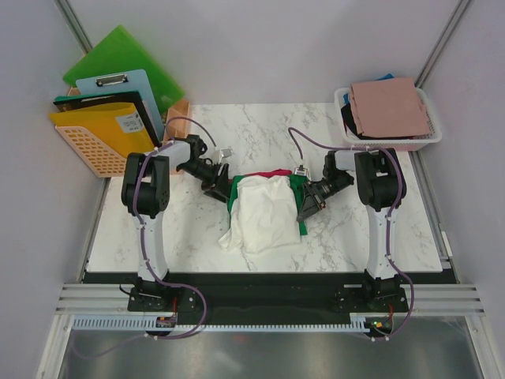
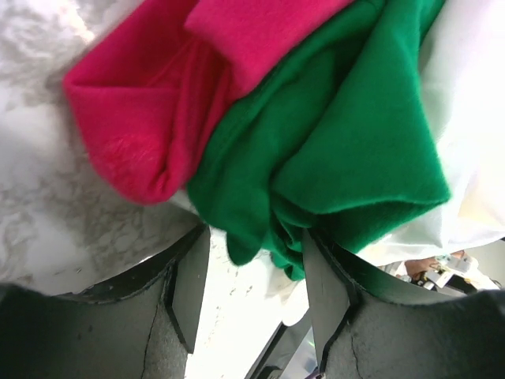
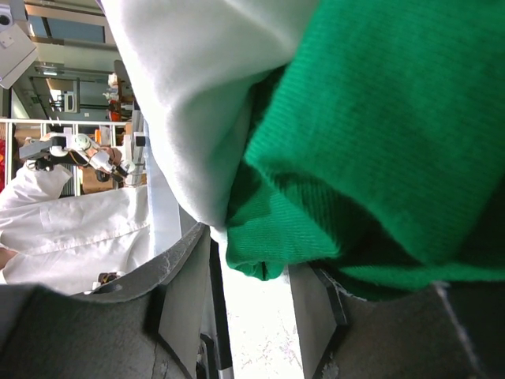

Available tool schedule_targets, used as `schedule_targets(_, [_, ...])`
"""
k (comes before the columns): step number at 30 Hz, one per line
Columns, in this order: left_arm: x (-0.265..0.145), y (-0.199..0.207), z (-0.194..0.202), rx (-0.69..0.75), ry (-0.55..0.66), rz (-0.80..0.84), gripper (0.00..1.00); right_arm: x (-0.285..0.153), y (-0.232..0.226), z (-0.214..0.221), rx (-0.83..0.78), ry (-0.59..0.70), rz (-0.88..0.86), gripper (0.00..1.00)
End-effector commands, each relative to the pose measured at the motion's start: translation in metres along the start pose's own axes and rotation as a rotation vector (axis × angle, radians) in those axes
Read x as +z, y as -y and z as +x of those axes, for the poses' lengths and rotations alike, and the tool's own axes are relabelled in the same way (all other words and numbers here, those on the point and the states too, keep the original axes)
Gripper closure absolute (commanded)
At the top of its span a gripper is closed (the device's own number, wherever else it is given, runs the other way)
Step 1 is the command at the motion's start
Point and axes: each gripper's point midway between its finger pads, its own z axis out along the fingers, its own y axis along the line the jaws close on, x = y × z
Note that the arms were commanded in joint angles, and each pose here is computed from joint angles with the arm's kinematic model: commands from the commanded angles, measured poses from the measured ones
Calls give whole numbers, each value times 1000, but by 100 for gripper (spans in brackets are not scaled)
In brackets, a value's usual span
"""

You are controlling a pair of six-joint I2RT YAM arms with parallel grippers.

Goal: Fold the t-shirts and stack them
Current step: Neatly place the folded tshirt to the corner

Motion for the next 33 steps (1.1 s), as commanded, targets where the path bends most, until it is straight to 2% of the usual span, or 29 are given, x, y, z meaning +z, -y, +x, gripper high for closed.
schedule_targets(1, [9, 5, -10, 5, 15, 35, 42, 0, -18, -1, 24, 8, -47, 50])
schedule_targets(4, [15, 18, -7, 11, 0, 65, 43, 1, -16, 1, 33, 6, -50, 50])
schedule_targets(5, [17, 23, -6, 15, -5, 79, 52, 1, -16, -1, 36, 12, -55, 53])
schedule_targets(6, [22, 29, -4, 19, -19, 95, 71, 1, -15, -2, 38, 19, -59, 72])
schedule_targets(7, [24, 31, -3, 23, -25, 97, 71, 2, -14, -3, 36, 18, -59, 73])
schedule_targets(8, [26, 33, -2, 25, -31, 106, 87, 2, -15, -4, 39, 19, -59, 99])
schedule_targets(10, [30, 36, 2, 33, -46, 109, 98, 1, -14, -5, 36, 18, -55, 100])
schedule_targets(18, [17, 57, 4, 69, -31, 143, 98, -3, -16, -2, 21, -9, -30, 99])
schedule_targets(19, [15, 58, 5, 79, -29, 141, 98, -3, -16, -2, 17, -10, -28, 89])
schedule_targets(20, [16, 57, 8, 79, -34, 134, 98, -4, -16, -1, 12, -10, -25, 52])
schedule_targets(21, [16, 55, 11, 74, -43, 128, 98, -7, -16, 0, 8, -4, -22, 33])
schedule_targets(22, [17, 51, 14, 81, -51, 115, 98, -8, -18, 1, 4, -3, -18, 3])
schedule_targets(33, [22, 47, 18, 77, -59, 126, 98, -30, -3, 16, 38, -1, 32, 2])
